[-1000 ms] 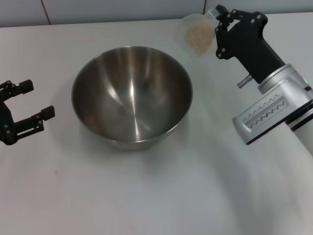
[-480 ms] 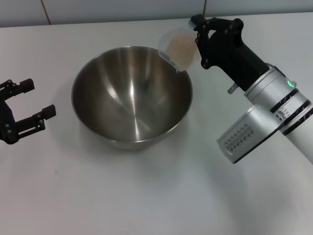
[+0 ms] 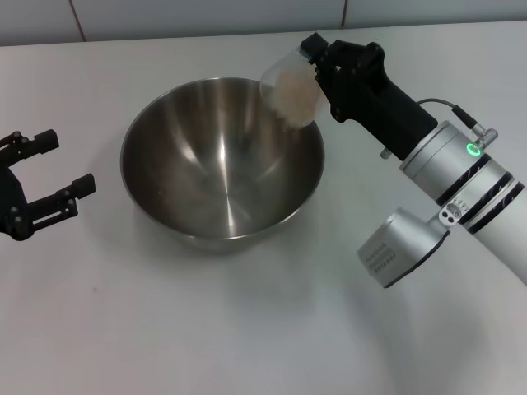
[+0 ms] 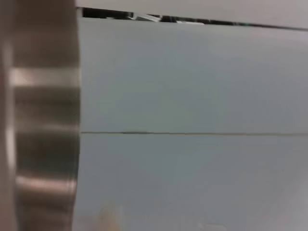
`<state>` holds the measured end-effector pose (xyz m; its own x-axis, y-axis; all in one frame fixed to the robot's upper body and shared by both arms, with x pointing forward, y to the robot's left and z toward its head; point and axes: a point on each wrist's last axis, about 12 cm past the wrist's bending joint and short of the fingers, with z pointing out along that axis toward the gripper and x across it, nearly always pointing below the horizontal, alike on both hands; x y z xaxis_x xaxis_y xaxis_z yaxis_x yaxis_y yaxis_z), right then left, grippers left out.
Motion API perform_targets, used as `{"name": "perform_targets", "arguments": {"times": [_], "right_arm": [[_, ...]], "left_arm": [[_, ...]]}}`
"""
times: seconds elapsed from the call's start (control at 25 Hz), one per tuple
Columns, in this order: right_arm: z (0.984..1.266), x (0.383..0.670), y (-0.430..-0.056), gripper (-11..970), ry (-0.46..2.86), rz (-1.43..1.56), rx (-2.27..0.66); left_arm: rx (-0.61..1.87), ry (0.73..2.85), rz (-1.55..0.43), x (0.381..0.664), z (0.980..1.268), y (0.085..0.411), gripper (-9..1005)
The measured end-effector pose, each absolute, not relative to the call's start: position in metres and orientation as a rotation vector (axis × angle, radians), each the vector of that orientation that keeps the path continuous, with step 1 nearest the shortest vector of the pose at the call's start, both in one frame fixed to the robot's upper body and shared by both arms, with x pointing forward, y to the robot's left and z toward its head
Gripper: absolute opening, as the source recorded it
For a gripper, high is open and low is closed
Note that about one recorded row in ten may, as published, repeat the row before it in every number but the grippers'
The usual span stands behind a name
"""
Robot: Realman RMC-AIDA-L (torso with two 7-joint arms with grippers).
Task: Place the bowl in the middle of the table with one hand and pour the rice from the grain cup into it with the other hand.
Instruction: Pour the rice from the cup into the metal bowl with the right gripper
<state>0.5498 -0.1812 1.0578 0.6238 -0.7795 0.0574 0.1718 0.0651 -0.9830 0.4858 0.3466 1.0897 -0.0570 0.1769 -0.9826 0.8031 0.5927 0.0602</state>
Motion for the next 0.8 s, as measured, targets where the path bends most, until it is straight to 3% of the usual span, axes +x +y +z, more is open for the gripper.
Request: {"name": "perform_targets", "arguments": {"times": [0.8], "right_arm": [[1.058,0.545,-0.166,17,0.254,-0.953,-1.467]], "left_arm": [[0.839,1.567,-0.603,0.486,1.091,0.35,782]]}}
